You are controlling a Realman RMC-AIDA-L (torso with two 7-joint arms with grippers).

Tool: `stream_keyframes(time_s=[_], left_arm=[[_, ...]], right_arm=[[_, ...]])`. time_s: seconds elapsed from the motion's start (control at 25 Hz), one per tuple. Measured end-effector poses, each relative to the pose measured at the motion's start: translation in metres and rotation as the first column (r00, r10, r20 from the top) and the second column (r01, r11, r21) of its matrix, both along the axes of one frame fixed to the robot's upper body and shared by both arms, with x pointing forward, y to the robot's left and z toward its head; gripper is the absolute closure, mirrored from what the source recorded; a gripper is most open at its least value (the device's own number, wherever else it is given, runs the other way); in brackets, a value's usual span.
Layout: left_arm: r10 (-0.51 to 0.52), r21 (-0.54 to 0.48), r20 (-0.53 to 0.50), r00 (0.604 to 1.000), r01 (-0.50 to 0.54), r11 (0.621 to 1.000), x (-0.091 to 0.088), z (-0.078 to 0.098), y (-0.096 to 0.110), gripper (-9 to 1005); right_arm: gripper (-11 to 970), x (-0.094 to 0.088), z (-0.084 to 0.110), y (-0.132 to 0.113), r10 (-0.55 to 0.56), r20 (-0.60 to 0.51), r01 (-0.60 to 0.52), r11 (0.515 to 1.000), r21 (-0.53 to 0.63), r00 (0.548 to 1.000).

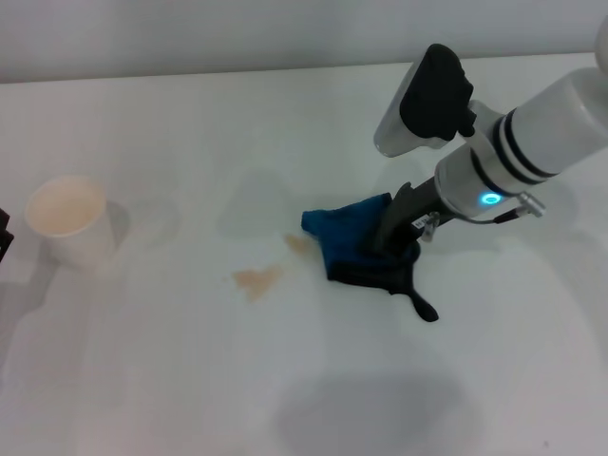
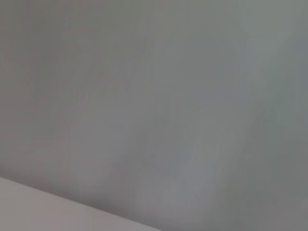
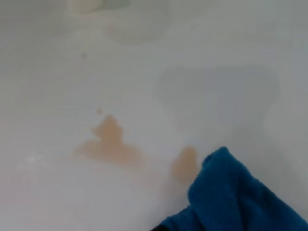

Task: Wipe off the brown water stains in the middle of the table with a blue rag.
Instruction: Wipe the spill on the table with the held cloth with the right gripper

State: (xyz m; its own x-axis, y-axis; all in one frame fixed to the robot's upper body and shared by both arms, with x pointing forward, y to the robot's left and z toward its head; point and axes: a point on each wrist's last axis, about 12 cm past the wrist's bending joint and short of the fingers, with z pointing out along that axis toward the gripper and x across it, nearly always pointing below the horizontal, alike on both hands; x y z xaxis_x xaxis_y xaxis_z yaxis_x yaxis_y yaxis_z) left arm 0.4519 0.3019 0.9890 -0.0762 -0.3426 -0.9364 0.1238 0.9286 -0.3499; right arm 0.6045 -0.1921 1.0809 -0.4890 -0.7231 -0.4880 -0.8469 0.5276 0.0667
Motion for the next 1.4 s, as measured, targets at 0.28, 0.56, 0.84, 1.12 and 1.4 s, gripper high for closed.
stream_keyframes(time_s=[0.28, 0.56, 0.84, 1.12, 1.4], left_arm=[[-0.001, -0.002, 0.004, 1.0, 0.001, 1.0, 0.003, 0.001, -0.001, 105], [0.001, -0.005, -0.007, 1.0, -0.001, 1.0, 0.004, 0.0, -0.002, 104], [0.001, -0.007, -0.007, 1.0, -0.001, 1.0, 0.004, 0.0, -0.003, 104], [-0.004, -0.007, -0.01, 1.0, 0.004, 1.0, 0.003, -0.001, -0.004, 105], [-0.006, -0.006, -0.01, 1.0, 0.006, 1.0, 0.004, 0.0, -0.004, 105]], right_arm=[[871, -0.019, -0.004, 0.045, 0.101, -0.061, -0.094, 0.989, 0.11, 0.993], [871, -0.039, -0.007, 0.079, 0.18, -0.134, -0.151, 0.967, 0.207, 0.974], [870, -0.042, -0.013, 0.093, 0.144, -0.089, -0.119, 0.964, 0.238, 0.986], [869, -0.023, -0.018, 0.081, 0.008, -0.031, 0.0, 0.971, 0.237, 0.999], [869, 0.004, -0.014, 0.049, -0.152, -0.001, 0.148, 0.959, 0.24, 0.988]])
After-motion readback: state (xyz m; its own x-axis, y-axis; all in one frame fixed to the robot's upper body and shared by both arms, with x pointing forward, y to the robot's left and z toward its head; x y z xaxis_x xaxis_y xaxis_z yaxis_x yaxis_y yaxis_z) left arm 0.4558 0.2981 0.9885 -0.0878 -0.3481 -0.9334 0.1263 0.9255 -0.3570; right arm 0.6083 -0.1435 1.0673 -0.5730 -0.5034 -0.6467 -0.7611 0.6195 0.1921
